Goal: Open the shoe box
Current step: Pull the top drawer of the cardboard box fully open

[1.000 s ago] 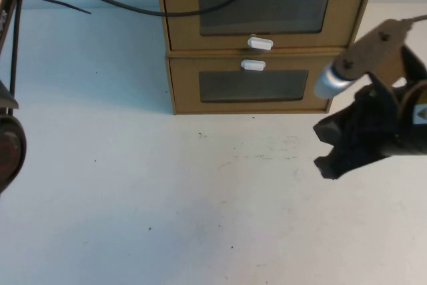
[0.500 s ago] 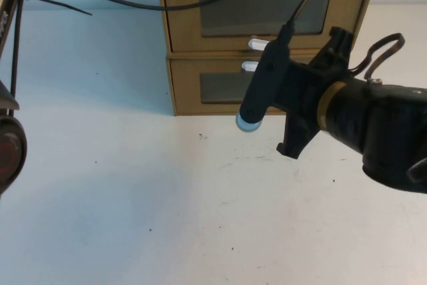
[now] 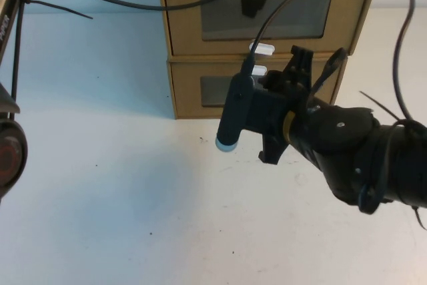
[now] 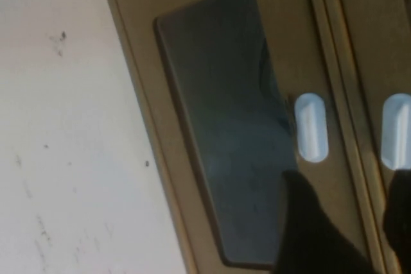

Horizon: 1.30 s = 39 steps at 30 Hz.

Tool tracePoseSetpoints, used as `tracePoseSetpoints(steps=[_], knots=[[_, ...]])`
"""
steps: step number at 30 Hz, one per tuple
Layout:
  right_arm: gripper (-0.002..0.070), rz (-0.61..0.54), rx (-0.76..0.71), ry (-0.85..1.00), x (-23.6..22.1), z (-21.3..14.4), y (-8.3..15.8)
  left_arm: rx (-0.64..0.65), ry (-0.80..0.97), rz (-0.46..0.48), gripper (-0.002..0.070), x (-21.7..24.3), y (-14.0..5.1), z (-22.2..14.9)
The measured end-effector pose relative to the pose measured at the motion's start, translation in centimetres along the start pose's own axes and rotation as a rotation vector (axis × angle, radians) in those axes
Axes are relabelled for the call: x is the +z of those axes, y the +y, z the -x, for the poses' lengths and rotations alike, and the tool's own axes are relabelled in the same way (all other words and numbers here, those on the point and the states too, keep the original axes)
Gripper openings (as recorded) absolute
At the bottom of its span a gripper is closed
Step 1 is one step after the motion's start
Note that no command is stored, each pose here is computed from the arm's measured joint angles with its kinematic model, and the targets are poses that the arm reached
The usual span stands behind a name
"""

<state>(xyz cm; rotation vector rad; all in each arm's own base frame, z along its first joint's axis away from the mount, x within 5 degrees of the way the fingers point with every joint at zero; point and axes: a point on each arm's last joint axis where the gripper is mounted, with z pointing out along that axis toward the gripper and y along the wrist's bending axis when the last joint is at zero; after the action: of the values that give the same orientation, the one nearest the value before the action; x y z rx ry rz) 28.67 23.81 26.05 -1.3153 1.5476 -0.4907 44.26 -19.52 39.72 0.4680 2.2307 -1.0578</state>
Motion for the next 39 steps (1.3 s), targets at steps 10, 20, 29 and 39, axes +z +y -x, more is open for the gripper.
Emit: tracePoseSetpoints(steps=[10,20,29,39], knots=[[0.0260,-0.090,0.043,0.014,2.3,0.7,-2.7,-0.010,0.000,-0.002,-0.0004,0.0,0.0,0.0],[0.0242,-0.092,0.046,0.037,3.9,0.4,-2.7,-0.012,0.000,-0.004,-0.0004,0.0,0.0,0.0],[0.0234,-0.098,0.057,0.056,5.6,-0.1,-3.1,-0.015,0.000,-0.005,-0.0004,0.0,0.0,0.0],[0.0232,-0.118,0.069,0.055,6.8,0.1,-3.7,-0.015,0.000,-0.005,-0.0004,0.0,0.0,0.0]])
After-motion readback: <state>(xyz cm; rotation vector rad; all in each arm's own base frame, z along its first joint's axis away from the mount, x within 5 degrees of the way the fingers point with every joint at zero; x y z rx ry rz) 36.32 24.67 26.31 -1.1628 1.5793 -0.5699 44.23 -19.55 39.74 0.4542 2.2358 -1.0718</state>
